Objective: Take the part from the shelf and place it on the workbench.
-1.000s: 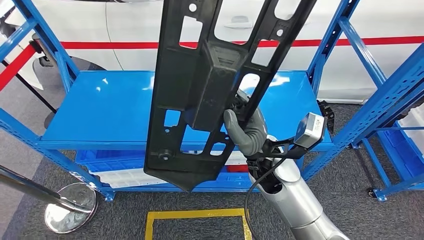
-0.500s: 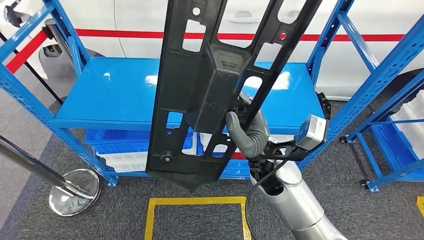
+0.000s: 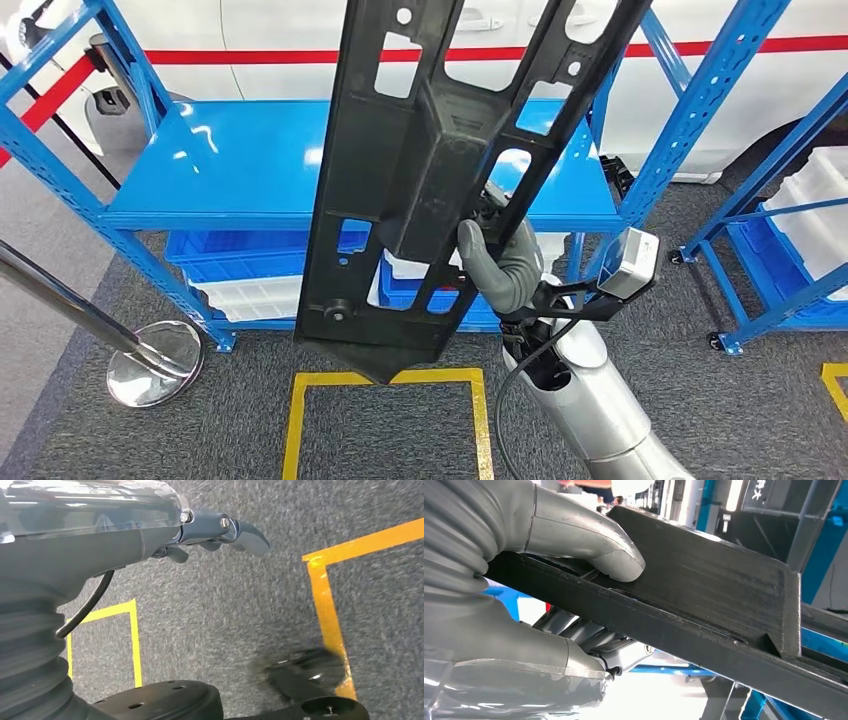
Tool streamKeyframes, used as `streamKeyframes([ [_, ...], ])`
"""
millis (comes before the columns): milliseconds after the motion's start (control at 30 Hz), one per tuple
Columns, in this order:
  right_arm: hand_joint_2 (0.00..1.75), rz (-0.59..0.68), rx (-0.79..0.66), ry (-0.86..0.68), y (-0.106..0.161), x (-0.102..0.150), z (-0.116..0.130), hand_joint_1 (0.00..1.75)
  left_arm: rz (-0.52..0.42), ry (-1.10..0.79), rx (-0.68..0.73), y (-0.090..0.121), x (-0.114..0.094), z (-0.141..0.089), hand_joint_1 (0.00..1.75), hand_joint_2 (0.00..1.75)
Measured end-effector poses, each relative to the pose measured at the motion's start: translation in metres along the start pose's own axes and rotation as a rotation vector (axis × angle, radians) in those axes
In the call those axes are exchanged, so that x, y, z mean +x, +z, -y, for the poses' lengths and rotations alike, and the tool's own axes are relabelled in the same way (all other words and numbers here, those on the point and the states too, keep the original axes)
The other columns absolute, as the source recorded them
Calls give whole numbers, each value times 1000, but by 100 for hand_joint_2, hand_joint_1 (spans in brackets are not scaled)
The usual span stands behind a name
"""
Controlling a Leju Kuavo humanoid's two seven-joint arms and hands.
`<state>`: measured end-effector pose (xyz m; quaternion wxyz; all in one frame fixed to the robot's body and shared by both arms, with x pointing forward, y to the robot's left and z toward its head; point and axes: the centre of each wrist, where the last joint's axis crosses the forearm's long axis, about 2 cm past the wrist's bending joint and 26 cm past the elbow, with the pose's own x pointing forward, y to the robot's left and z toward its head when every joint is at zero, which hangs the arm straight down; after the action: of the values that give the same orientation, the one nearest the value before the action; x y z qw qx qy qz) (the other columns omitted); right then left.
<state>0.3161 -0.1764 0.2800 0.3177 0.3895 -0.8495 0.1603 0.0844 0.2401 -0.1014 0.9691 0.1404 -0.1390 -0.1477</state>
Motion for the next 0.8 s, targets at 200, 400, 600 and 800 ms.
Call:
streamKeyframes([
  [200, 175, 2, 3, -8, 0, 0, 0, 175, -12, -1, 0, 0, -4, 0, 0, 175],
  [400, 175, 4, 2, -9, 0, 0, 0, 175, -16, -2, 0, 0, -6, 1, 0, 175],
  [600, 175, 8, 9, -11, -2, 1, 0, 175, -17, -3, -3, 1, -8, 2, 0, 175],
  [800, 175, 3, 15, 2, -1, 1, 0, 175, -8, -4, -3, 1, -5, 2, 0, 175],
])
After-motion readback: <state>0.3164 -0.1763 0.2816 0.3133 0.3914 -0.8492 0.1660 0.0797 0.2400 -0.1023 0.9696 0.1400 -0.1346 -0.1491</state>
